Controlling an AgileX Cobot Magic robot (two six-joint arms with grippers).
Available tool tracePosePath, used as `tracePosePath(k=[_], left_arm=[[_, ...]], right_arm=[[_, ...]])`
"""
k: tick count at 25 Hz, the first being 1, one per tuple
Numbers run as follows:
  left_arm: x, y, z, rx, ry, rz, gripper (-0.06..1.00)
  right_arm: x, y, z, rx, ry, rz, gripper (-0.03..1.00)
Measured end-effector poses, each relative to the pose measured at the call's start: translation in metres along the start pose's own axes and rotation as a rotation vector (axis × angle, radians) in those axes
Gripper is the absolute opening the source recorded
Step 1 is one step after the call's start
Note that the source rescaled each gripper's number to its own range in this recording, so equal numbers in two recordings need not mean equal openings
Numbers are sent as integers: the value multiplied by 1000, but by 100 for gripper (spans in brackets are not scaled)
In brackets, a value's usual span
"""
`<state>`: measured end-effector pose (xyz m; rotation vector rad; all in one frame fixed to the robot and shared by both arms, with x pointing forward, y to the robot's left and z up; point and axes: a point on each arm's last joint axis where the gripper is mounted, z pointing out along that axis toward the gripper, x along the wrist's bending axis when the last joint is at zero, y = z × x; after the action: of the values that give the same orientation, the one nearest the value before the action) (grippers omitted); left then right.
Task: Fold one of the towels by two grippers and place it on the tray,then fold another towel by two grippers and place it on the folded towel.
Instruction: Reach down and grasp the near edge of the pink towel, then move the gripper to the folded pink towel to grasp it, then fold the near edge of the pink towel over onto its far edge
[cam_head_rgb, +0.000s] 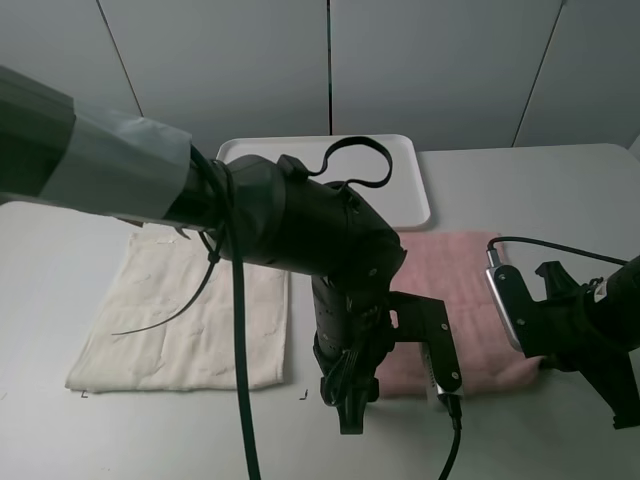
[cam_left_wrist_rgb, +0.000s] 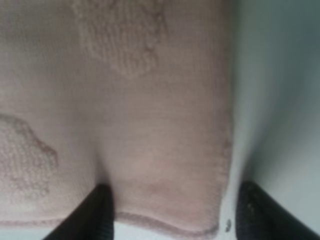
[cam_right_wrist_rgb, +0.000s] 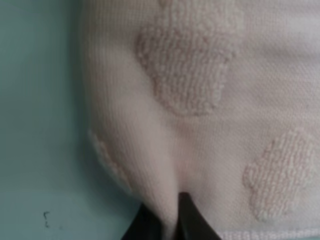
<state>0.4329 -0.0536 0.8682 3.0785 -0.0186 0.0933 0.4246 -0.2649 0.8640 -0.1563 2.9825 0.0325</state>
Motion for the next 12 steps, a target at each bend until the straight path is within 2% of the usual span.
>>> tracePosePath(k=[3,5,6,12], left_arm=[[2,2,0,-18,20,-19,35],[3,2,0,-23,27,-18,12],[2,2,0,-24,27,-21,5],[3,2,0,-23,28,-23,3]], right_arm=[[0,0,0,-4,-3,19,1],[-1,1,0,-7,-7,30,1],[-1,1,0,-7,-7,32,1],[-2,3,0,-33,-22,160,1]])
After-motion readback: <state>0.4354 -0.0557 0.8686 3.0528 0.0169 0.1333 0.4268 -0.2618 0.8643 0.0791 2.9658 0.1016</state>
